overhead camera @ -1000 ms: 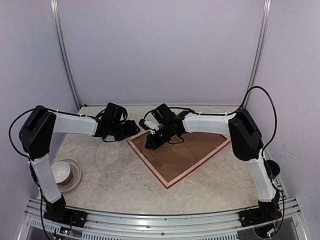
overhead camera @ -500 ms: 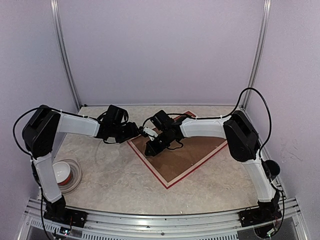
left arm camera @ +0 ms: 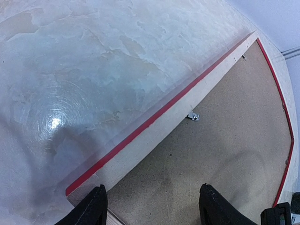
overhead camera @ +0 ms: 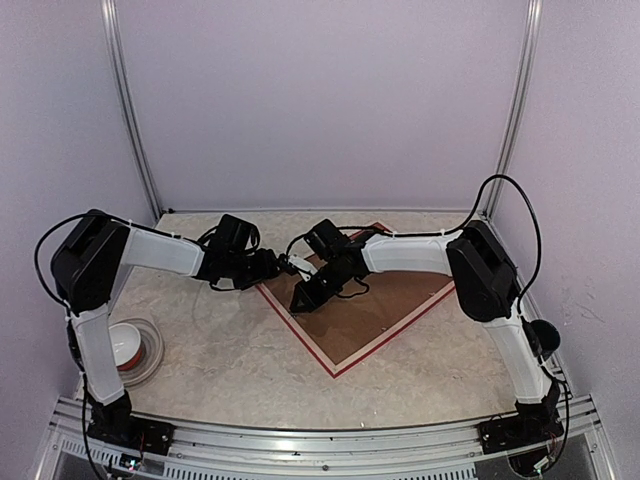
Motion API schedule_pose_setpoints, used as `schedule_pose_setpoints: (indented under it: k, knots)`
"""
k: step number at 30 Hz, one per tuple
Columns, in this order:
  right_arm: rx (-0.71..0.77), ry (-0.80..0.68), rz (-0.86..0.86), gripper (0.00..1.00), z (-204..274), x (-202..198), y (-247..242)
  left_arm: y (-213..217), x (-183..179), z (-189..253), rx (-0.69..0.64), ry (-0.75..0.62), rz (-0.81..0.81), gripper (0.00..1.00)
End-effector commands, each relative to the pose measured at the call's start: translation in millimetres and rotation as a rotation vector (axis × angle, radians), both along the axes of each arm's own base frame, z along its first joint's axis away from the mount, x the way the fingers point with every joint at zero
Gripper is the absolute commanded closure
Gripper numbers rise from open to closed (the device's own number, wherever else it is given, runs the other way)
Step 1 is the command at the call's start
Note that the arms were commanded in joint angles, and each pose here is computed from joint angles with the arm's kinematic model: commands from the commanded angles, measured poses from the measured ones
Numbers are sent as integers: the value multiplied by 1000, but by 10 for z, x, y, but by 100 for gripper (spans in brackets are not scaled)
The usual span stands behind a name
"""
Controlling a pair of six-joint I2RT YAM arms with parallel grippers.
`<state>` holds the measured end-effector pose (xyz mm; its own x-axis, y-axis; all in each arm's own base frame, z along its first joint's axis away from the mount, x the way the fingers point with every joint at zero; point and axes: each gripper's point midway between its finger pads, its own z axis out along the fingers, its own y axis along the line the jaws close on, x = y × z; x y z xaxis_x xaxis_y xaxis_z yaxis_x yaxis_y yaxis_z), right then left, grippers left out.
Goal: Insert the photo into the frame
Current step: Press the fastener onto the backboard.
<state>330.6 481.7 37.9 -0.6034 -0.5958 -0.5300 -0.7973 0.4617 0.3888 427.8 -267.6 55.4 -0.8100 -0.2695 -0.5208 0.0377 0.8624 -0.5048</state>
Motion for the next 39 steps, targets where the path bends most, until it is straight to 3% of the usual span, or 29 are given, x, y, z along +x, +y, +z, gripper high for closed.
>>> schedule_pose_setpoints:
  k: [1,7,12,19,24,39]
  knots:
    - [-51,146,139,100,-343,-488,-62,-119,-87,-209,10,38,-31,33]
    - [-64,153,114,100,-434,-417,-17,-152,-98,-232,10,41,-36,33]
    - [-94,67,14,100,-449,-184,-39,-116,-118,-276,-9,45,-14,34]
    - [-22,16,-31,100,-128,-115,-115,46,-17,220,-212,-66,13,34]
    - [29,11,-58,100,72,-23,-125,154,-47,375,-263,-100,65,32]
    - [94,35,-78,100,186,186,-9,159,-181,38,-288,-13,96,33]
